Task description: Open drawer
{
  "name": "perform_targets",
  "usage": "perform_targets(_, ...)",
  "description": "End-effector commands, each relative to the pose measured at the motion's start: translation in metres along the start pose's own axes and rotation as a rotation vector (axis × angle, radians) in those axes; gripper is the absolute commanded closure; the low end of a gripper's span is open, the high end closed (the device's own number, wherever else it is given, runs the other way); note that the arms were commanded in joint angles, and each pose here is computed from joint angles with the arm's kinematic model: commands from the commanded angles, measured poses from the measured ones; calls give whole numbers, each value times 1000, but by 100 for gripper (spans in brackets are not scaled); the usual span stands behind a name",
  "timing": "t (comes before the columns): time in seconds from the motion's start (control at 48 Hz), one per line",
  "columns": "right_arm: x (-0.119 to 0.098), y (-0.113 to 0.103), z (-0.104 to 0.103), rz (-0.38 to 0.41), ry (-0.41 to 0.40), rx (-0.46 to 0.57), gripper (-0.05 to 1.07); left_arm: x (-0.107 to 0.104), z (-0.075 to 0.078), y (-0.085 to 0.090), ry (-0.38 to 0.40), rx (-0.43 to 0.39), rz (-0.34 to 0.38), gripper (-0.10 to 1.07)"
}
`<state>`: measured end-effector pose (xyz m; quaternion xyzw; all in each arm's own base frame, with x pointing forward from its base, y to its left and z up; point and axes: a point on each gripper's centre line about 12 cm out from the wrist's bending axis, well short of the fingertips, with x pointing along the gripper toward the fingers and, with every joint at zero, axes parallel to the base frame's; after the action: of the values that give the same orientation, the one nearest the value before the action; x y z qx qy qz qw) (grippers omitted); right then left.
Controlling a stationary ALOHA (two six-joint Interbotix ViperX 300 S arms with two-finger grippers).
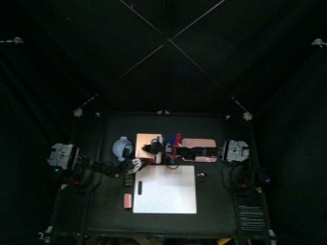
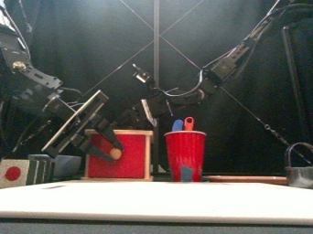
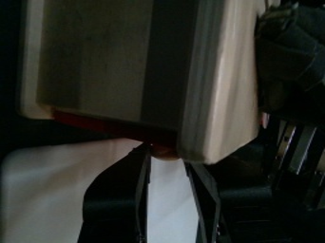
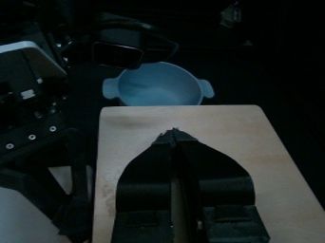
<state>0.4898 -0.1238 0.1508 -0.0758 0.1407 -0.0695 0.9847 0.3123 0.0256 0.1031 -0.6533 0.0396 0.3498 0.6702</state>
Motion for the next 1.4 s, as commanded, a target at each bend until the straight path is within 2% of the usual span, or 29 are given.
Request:
perform_targets(0.0,-2,-1,6,-3,-6,-4,99,-4,-7,-12,25,-9,-37,39)
perform_targets(0.312,-3,-5,4,-10,-3,-2,99,-8,-21,-15,65,1,-45,39)
perform_targets(0.583,-3,-8,4,-16,-2,-1,99,-14,-33,-8,118,21,-14,39)
perform_targets(0.896,-4,-15,3,-29,-3,4,99,-23,-46,-5,165,44,-11,39)
perform_targets(1.375,-4,-24,3,-48,-4,10,99,-27,-60,-2,205,68,-9,40)
